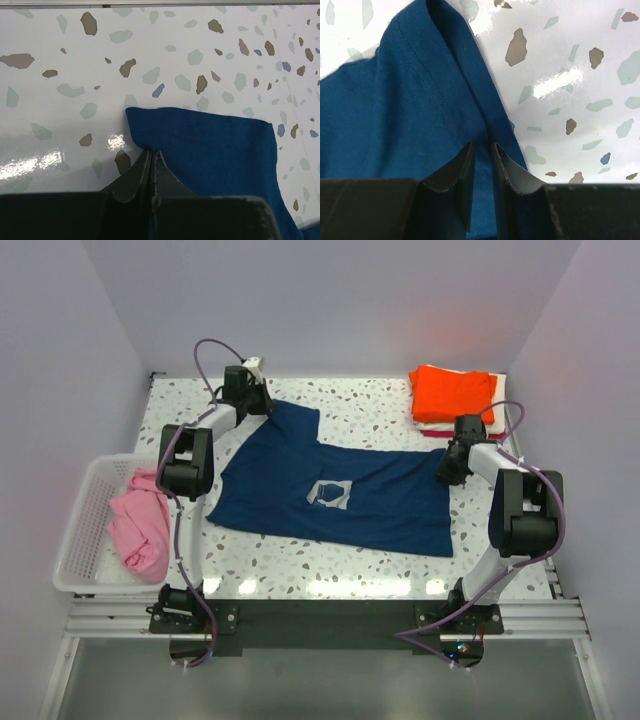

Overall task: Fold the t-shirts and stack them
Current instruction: Fold the tshirt

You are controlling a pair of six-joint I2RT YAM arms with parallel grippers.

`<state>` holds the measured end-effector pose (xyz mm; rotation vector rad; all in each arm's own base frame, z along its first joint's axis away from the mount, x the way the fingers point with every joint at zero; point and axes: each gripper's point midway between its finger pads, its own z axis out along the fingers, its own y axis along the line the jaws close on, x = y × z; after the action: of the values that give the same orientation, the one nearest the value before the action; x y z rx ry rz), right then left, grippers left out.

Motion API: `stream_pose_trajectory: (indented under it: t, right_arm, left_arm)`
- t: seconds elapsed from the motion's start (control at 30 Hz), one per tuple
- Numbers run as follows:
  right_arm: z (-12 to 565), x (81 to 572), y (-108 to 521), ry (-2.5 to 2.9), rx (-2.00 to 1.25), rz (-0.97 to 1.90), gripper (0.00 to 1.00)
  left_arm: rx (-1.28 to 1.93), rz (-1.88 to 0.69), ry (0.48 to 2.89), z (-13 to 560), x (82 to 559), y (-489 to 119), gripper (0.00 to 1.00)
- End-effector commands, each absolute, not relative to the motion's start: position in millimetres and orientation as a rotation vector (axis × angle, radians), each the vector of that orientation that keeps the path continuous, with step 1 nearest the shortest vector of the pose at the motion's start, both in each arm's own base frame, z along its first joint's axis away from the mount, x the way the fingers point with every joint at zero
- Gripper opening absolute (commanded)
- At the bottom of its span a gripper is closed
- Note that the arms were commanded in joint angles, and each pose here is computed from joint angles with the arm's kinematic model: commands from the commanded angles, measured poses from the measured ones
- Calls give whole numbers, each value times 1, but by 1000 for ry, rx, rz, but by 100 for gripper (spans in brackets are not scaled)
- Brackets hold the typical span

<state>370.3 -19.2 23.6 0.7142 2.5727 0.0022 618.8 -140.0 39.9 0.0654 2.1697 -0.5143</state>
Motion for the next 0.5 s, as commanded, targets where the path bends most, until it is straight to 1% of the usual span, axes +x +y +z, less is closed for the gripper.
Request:
stream_pose_trajectory:
  t: [0.0, 0.17, 0.3, 0.47]
  right_arm:
    - [38, 376, -20, 2538, 674, -10, 23]
    - [39, 379, -19, 2537, 673, -5, 17]
    - [38, 378, -19, 2542, 672, -7, 14]
    - [35, 378, -20, 2548, 677, -14, 13]
  left_arm:
    - [75, -526, 2083, 64, 637, -136, 0]
    - [78, -529, 2087, 61, 637, -136, 0]
    - [77, -529, 2090, 60, 637, -136, 0]
    - [79, -536, 2094, 57, 637, -137, 0]
